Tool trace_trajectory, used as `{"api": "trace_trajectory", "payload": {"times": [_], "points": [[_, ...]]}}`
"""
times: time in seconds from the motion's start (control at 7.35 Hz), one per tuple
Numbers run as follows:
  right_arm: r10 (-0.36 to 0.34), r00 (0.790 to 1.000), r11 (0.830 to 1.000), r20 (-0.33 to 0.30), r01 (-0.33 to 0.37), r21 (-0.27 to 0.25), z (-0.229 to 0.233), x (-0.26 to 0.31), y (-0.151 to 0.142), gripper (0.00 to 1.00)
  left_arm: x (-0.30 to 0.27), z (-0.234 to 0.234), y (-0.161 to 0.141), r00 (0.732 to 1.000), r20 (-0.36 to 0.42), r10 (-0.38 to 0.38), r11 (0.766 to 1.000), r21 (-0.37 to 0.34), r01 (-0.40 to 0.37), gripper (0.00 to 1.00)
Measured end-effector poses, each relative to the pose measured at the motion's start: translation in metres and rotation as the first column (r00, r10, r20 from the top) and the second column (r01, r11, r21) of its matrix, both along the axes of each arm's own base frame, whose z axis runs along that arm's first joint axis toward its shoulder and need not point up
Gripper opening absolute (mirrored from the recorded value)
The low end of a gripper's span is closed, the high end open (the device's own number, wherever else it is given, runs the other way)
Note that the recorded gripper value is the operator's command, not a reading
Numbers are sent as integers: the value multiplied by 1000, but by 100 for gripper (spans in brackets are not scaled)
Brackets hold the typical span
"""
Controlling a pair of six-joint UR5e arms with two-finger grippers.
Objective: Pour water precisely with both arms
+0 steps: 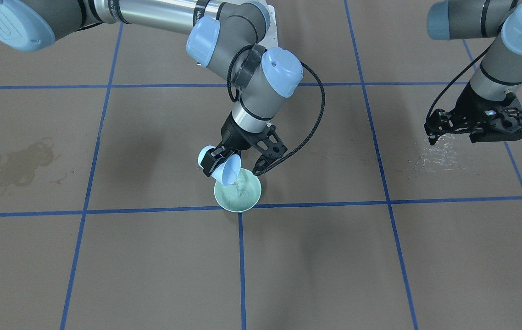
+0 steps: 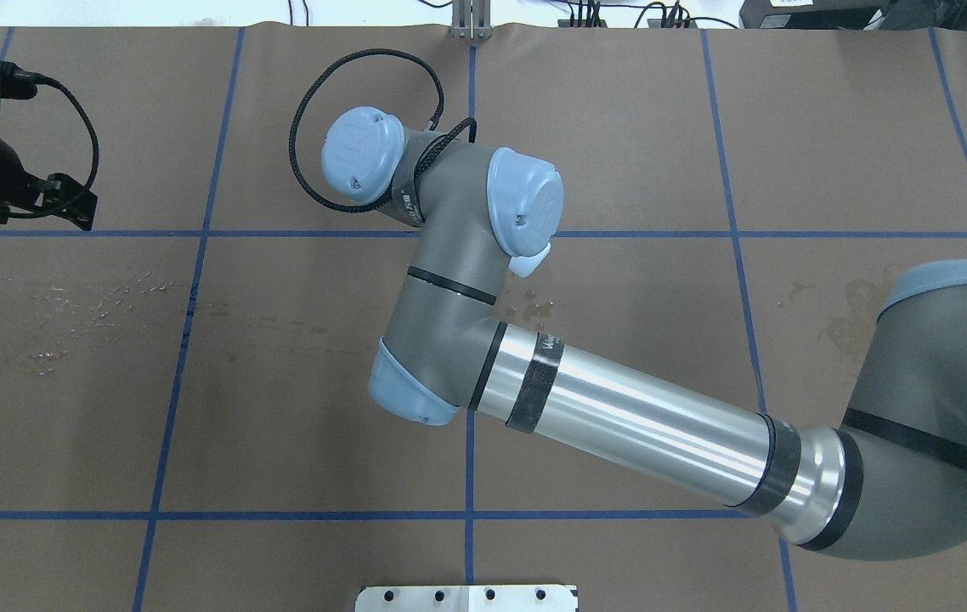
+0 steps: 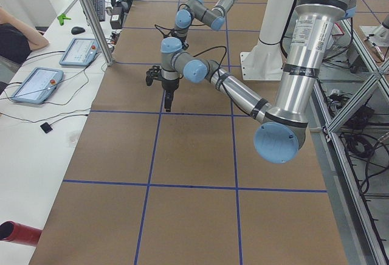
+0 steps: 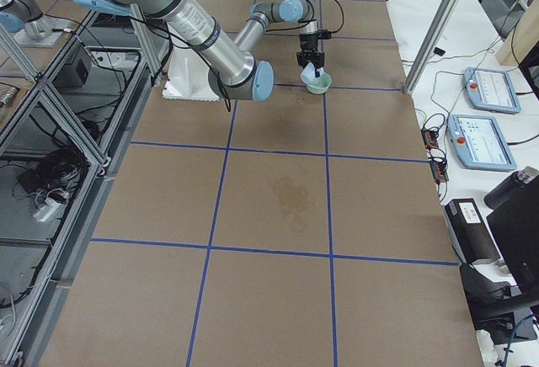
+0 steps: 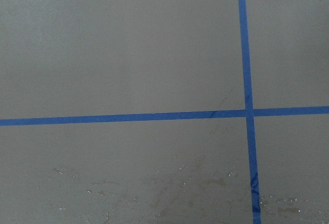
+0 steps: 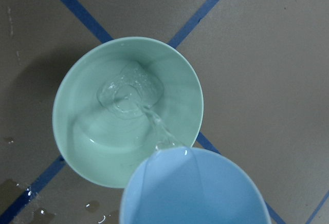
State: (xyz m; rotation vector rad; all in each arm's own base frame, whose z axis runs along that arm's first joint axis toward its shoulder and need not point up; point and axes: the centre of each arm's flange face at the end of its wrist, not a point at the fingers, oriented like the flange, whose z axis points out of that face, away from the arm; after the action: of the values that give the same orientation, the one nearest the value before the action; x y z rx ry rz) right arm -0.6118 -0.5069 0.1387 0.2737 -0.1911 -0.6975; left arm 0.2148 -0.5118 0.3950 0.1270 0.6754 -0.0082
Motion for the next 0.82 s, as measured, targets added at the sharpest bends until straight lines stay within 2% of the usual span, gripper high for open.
{"api": "trace_trajectory", "payload": {"times": [0.41, 0.82], "points": [[-16, 995, 999, -100, 19, 35, 8, -12, 20, 0, 1, 3, -1, 1000, 3, 1, 1000, -5, -1, 100], [-22, 989, 998, -144, 32, 62, 7, -18, 31, 0, 2, 4, -1, 1000, 4, 2, 1000, -7, -2, 100]]}}
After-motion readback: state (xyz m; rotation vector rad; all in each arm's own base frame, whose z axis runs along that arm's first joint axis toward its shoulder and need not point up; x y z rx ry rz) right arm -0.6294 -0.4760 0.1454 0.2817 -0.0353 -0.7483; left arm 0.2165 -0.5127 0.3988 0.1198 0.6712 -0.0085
